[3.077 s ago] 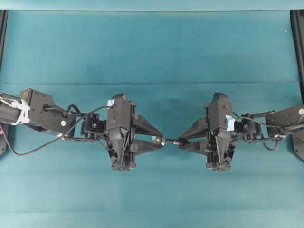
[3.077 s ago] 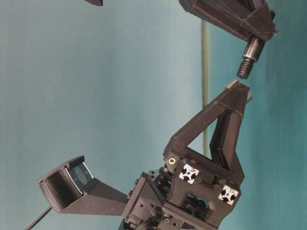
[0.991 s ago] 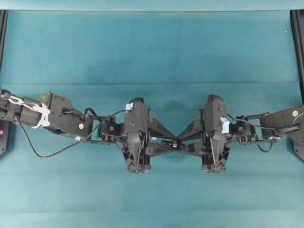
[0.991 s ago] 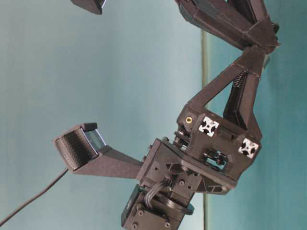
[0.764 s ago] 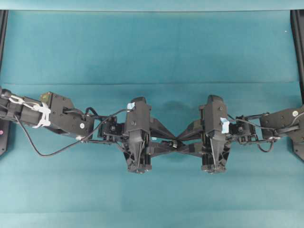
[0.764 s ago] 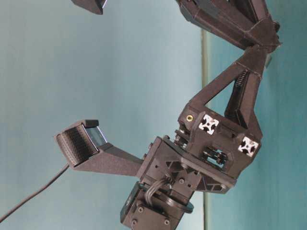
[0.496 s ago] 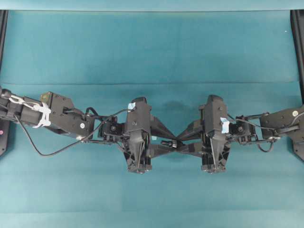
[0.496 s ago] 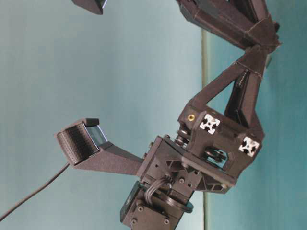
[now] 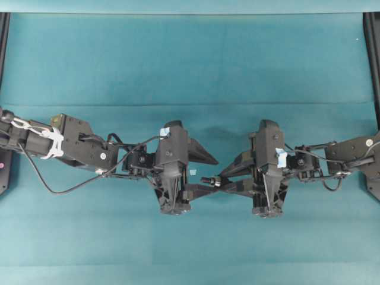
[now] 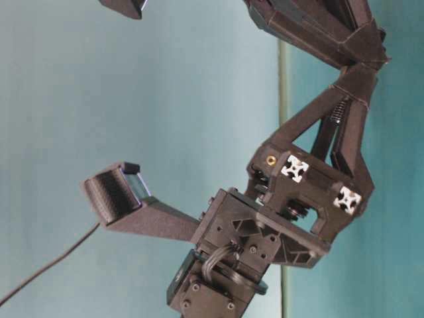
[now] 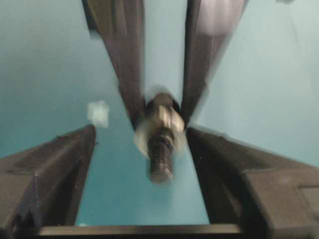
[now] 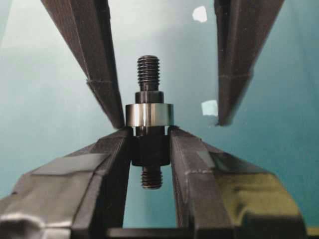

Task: Insert the washer onto the shaft with both hands.
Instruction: 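Open the left gripper to release the washer on the shaft, then withdraw the left gripper leftward while right gripper holds the shaft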

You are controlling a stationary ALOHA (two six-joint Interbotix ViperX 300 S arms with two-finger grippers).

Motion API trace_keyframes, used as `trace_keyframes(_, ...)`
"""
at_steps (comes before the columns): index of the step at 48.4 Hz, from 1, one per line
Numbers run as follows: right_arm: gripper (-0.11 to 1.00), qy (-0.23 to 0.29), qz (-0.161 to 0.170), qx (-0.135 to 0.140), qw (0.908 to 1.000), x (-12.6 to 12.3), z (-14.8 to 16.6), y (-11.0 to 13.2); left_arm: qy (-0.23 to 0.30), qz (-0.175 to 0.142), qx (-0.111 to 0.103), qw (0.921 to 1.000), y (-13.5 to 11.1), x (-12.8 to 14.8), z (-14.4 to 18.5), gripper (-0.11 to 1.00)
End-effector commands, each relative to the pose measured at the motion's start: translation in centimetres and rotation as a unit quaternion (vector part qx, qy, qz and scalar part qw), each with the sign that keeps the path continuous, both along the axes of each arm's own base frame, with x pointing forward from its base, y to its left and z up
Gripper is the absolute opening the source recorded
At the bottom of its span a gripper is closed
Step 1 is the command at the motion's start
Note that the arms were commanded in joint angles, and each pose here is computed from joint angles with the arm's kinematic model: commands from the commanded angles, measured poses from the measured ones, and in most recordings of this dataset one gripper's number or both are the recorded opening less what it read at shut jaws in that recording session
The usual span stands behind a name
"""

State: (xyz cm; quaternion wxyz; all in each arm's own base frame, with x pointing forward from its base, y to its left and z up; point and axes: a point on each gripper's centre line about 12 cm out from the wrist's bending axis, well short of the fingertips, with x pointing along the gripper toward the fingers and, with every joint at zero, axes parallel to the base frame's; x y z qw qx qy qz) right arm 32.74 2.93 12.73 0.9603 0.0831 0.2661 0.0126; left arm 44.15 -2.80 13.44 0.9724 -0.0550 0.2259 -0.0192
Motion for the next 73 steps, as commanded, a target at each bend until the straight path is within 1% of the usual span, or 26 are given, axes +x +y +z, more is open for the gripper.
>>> trace_keyframes(1, 0.0, -0.01, -0.001, 0.002, 0.9999, 0.2, 0.5, 0.0, -0.022, -0.001, -0.001, 0.9998, -0.1, 0.1, 1.8, 0.81)
trace_keyframes(7, 0.0, -0.01, -0.001, 0.003, 0.9999, 0.2, 0.5, 0.0, -0.028, -0.002, 0.0, 0.9996, -0.1, -0.5, 3.0, 0.81)
trace_keyframes(13, 0.0, -0.009, -0.001, 0.002, 1.0, 0.1, 0.5, 0.0, -0.022, -0.001, 0.0, 0.9998, 0.0, -1.5, 3.8, 0.81)
trace_keyframes(25, 0.0, -0.008, -0.001, 0.002, 1.0, 0.1, 0.4, 0.0, 0.002, -0.005, 0.002, 1.0, -0.1, -4.5, 4.9, 0.81)
trace_keyframes(44, 0.0, -0.008, -0.002, 0.003, 1.0, 0.1, 0.4, 0.0, 0.056, -0.005, 0.007, 0.9984, 0.2, -8.7, 4.4, 0.8)
trace_keyframes(51, 0.0, -0.008, -0.001, 0.003, 1.0, 0.1, 0.4, 0.0, 0.055, -0.006, 0.009, 0.9984, 0.2, -9.1, 4.6, 0.8)
trace_keyframes(59, 0.0, -0.008, -0.001, 0.003, 1.0, 0.1, 0.4, 0.0, 0.068, -0.005, 0.009, 0.9977, 0.3, -9.5, 4.4, 0.8)
trace_keyframes(73, 0.0, -0.008, -0.002, 0.003, 1.0, 0.1, 0.4, 0.0, 0.072, -0.005, 0.009, 0.9973, 0.3, -9.6, 4.3, 0.8)
